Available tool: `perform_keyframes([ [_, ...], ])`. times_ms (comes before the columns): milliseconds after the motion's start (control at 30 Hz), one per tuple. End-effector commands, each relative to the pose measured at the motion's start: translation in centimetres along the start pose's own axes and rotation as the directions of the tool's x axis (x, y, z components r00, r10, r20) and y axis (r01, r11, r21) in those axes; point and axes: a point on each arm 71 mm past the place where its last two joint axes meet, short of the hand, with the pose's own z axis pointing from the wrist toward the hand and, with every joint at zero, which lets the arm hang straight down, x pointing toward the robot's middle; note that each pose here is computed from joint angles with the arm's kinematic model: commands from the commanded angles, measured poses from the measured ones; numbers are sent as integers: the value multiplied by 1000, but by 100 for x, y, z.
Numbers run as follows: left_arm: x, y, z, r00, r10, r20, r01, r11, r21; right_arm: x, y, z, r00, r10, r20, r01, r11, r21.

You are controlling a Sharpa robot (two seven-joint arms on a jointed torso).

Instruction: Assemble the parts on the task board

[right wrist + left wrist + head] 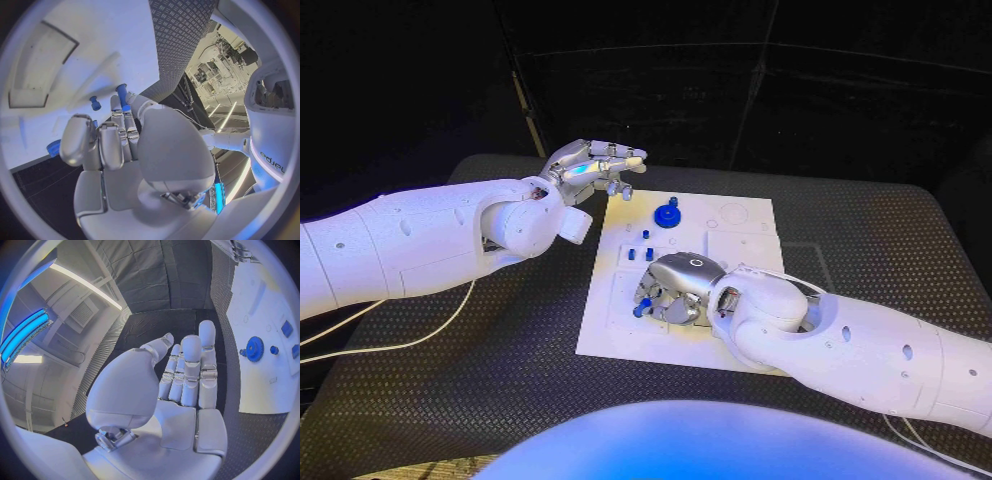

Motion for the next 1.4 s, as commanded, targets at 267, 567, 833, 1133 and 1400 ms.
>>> perform_keyframes([
  [267,23,-11,13,1000,-6,-15,6,1000,4,74,48,41,997,-59,-47,59,998,-4],
  [567,30,-9,19,1000,-7,-17,7,1000,2,74,78,54,998,-56,-26,55,998,-17],
  [833,28,-4,19,1000,-7,-19,7,1000,-4,49,94,49,999,-45,13,46,998,-40],
  [1133,21,0,17,1000,-8,-21,8,1000,-8,-21,102,-36,990,12,140,-1,997,-78],
  [1400,4,5,8,1000,-8,-20,8,1000,-12,-100,62,-239,970,80,230,-55,992,-110],
])
